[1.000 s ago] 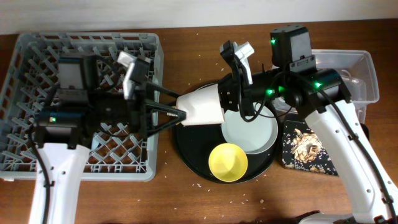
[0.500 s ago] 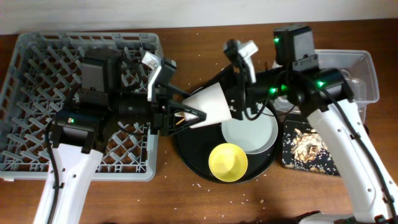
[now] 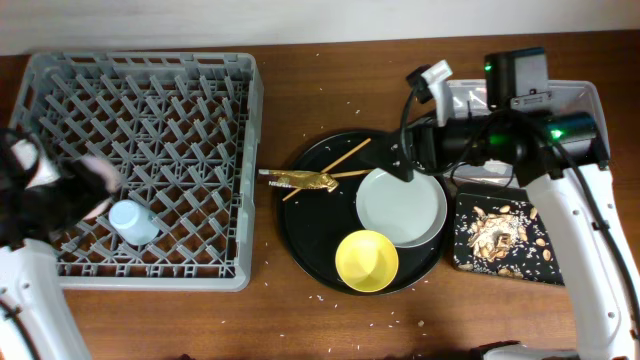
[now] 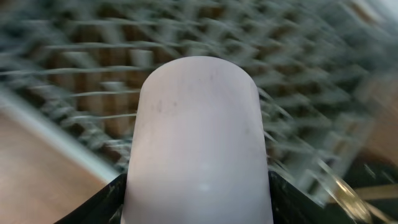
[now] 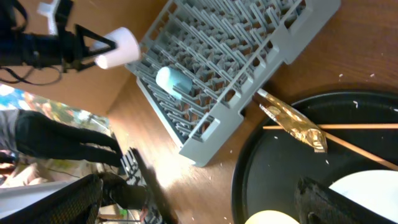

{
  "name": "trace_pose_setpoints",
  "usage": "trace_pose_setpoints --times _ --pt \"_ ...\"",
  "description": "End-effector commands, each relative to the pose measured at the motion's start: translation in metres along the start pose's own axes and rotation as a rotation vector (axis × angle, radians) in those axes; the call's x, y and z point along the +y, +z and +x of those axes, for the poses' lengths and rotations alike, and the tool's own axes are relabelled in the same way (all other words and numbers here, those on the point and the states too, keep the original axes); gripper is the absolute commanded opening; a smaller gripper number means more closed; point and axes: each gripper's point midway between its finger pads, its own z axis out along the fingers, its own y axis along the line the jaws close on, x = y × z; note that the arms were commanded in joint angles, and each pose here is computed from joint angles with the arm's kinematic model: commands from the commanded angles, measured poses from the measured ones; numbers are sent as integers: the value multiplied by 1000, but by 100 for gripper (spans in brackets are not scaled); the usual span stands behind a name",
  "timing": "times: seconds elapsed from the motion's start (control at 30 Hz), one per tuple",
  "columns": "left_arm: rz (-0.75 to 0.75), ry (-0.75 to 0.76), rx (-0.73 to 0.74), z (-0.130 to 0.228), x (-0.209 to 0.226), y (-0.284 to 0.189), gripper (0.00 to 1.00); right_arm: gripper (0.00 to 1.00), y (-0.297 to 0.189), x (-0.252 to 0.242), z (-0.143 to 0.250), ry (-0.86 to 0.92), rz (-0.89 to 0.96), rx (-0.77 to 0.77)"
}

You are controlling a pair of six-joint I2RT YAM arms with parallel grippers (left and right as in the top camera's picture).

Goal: Sort waste into correct bins and load items into the dishwasher rack
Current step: 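Lower the pink cup into the grey rack with the left gripper, release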

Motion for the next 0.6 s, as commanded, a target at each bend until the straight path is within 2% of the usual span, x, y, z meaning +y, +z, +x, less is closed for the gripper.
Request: trace_pose_setpoints --times 0.0,0.13,0.3,0.47,0.5,0.53,0.57 --pt "-193 -142 -18 -10 54 5 39 99 6 3 4 -37 53 22" --pt "-284 -219 61 -11 87 39 39 99 9 6 10 -31 51 46" --pt "-202 -253 152 -12 85 90 39 99 9 6 15 -15 51 63" --pt "-182 -263 213 -6 86 116 41 98 9 6 17 -13 51 69" --pt "-175 -265 219 -5 85 117 66 98 9 6 17 -13 51 69" --pt "-160 -267 221 -5 82 118 99 98 9 6 17 -13 51 69" --pt "-152 -267 217 -6 81 117 99 98 9 6 17 -12 51 69"
